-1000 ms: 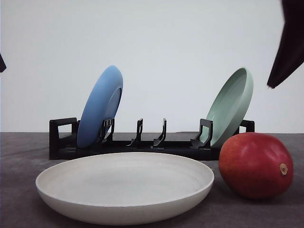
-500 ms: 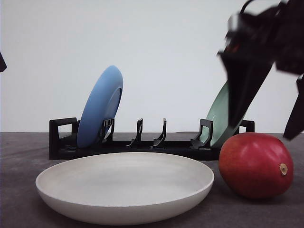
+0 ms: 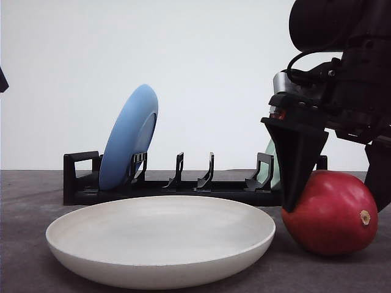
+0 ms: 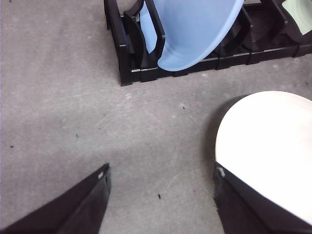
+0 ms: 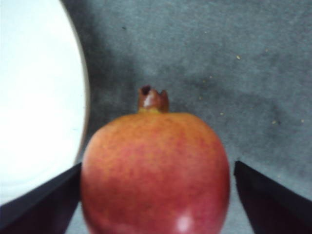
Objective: Place pomegranate in white plate
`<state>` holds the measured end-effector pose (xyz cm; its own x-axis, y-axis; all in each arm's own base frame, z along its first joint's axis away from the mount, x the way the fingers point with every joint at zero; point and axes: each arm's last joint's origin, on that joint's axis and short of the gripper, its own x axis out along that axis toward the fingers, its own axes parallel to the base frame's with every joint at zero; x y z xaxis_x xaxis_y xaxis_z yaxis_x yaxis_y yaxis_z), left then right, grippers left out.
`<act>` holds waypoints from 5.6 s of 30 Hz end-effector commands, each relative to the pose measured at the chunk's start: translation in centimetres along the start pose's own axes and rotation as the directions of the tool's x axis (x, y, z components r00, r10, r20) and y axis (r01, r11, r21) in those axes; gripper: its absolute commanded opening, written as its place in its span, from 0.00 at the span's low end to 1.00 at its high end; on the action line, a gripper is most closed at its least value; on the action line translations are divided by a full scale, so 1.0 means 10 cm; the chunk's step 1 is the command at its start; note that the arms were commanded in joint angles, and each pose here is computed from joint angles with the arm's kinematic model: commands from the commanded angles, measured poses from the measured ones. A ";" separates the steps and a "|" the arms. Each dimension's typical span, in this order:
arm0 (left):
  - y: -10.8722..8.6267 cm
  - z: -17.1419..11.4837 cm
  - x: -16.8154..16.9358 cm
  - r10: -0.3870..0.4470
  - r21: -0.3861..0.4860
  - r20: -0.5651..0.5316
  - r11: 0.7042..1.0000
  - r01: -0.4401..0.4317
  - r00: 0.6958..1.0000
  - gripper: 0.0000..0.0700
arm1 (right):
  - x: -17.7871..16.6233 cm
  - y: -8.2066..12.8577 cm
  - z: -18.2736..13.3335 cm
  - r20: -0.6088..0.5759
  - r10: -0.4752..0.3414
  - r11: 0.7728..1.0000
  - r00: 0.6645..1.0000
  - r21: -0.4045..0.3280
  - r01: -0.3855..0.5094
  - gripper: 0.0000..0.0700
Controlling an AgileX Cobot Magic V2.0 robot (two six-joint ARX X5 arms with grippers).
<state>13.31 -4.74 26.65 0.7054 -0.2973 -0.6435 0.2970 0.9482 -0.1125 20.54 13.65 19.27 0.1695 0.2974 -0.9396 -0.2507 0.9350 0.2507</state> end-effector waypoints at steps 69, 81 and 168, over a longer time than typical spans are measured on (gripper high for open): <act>-0.01 0.05 0.02 -0.003 0.011 0.010 1.000 0.003 1.000 0.56 | 0.40 1.11 0.24 0.057 0.226 0.833 0.972 -0.529 -0.162 0.73; -0.01 0.05 0.02 -0.003 0.010 0.010 1.000 0.003 1.000 0.56 | 0.38 1.11 0.24 0.056 0.224 0.835 0.973 -0.526 -0.163 0.89; 0.31 -0.74 0.13 0.161 -0.075 0.429 0.987 -0.142 0.889 0.02 | -0.49 -0.57 -0.33 0.620 0.064 0.988 0.782 -0.148 0.037 0.04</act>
<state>10.46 -1.41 20.17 0.9461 -0.1659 -0.2781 0.1484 0.9854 -0.0830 17.87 6.09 21.55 0.7041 0.4089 -0.5805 -0.3773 0.9080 0.1820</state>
